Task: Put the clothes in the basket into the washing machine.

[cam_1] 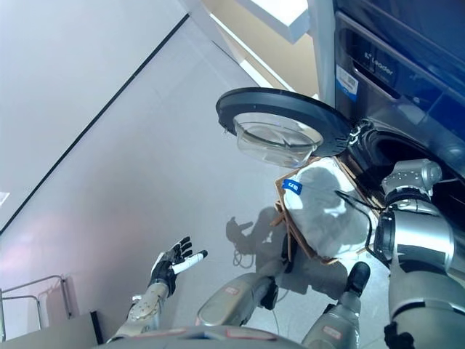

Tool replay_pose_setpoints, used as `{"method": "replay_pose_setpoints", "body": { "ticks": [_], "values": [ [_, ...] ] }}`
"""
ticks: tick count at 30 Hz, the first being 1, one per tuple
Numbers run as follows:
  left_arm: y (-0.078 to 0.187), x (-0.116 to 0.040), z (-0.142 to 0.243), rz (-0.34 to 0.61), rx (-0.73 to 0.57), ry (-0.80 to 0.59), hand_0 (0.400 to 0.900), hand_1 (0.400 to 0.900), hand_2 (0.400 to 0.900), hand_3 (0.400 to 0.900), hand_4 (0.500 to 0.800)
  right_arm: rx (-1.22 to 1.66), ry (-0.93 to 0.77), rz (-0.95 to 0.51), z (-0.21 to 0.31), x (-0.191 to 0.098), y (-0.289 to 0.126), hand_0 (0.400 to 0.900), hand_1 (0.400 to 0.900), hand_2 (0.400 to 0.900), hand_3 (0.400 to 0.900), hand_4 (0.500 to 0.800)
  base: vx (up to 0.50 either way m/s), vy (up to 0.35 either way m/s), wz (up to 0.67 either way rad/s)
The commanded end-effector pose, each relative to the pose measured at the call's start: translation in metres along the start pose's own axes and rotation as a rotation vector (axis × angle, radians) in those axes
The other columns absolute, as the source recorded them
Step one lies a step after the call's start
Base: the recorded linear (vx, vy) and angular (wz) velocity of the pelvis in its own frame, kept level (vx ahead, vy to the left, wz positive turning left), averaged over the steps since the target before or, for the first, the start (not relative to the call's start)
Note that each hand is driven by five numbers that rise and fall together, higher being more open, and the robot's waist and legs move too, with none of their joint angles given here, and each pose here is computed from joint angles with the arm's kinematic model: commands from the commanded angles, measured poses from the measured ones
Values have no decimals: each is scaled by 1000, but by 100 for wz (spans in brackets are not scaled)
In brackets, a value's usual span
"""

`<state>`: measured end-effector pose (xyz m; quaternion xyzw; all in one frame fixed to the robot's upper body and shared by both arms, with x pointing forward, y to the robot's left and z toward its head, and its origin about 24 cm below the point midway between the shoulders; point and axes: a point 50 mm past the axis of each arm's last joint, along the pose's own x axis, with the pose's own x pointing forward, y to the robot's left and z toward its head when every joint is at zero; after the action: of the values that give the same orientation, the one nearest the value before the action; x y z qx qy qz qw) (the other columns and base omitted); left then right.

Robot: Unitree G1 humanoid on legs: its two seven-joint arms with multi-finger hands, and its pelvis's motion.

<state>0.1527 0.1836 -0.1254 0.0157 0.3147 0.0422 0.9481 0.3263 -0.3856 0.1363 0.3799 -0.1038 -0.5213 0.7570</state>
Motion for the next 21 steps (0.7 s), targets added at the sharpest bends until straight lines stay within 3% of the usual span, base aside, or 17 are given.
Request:
{"method": "replay_pose_setpoints", "body": {
  "ticks": [1,9,14,21],
  "values": [
    [12,2,7,20,55,-40,900,900,900,900,800,87,-302,423,96,-35,117,900,900,900,900,800,0,0,0],
    [13,1,-2,15,45,15,900,900,900,900,800,-206,-138,366,45,-18,85,900,900,900,900,800,-6,8,-5],
    [1,-1,-4,-90,20,33,900,900,900,900,800,-312,33,323,-4,-12,45,900,900,900,900,800,-24,27,-11],
    [-5,-3,-6,-131,20,42,900,900,900,900,800,-459,228,309,-64,-20,-5,900,900,900,900,800,-10,17,-3]
  ]
}}
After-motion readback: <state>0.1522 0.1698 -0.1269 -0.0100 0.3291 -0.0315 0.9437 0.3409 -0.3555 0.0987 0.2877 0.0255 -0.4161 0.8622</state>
